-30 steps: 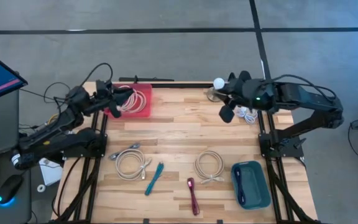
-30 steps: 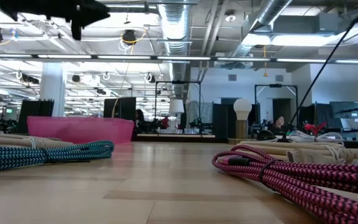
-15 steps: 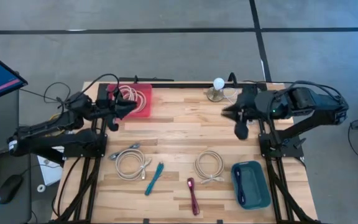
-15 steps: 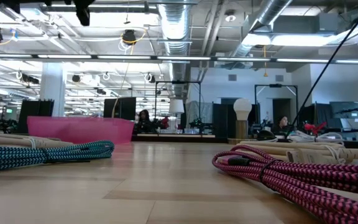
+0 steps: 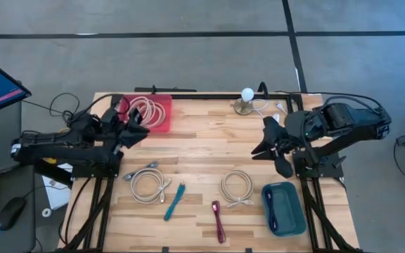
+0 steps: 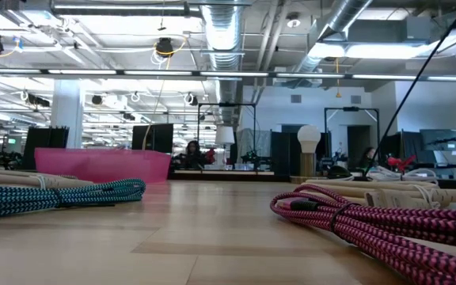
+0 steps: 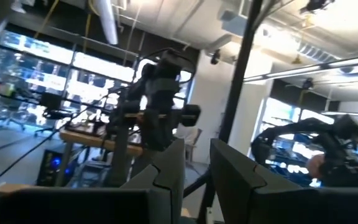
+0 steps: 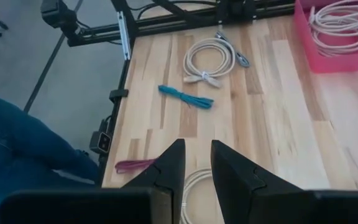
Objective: Pick & Place USB Port
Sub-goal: Put the red charger cable into the blue bin
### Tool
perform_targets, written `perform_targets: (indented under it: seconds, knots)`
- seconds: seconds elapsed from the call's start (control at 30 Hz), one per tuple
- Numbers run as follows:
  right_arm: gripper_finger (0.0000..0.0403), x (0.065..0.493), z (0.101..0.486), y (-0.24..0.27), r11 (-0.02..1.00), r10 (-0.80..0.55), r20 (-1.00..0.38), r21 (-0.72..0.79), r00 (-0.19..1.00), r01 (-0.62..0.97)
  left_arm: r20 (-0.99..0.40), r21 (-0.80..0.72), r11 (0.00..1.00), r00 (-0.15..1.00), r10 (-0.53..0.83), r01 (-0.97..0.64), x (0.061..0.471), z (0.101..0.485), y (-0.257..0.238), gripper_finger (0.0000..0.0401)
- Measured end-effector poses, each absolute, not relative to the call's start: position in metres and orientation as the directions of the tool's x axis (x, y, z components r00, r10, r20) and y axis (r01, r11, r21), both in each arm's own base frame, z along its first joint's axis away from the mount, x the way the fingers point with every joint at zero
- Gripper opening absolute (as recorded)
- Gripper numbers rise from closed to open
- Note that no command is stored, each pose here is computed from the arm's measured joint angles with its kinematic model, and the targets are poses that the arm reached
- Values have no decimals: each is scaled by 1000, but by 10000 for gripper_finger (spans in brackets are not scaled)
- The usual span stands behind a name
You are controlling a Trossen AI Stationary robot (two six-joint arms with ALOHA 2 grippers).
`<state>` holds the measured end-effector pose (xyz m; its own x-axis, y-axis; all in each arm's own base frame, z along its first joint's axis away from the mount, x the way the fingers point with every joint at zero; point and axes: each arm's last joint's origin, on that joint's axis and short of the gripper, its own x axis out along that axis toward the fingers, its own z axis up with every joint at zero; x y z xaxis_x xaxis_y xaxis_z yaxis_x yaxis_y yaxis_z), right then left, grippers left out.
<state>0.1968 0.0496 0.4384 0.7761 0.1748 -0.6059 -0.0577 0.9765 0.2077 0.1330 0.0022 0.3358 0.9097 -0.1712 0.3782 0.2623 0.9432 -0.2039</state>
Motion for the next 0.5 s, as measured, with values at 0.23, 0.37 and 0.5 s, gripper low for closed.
perform_targets:
  seconds: [0.23, 0.37, 0.5]
  knots:
    - [70, 206, 433, 51, 978, 165, -629, 201, 760, -46, 419, -221, 924, 886, -199, 312, 131, 340, -2, 76]
    - [70, 211, 430, 50, 980, 157, -639, 196, 753, -38, 424, -246, 913, 883, -201, 326, 131, 340, -2, 76]
    - [70, 216, 428, 51, 981, 152, -646, 194, 748, -32, 426, -245, 913, 882, -201, 326, 131, 341, -2, 76]
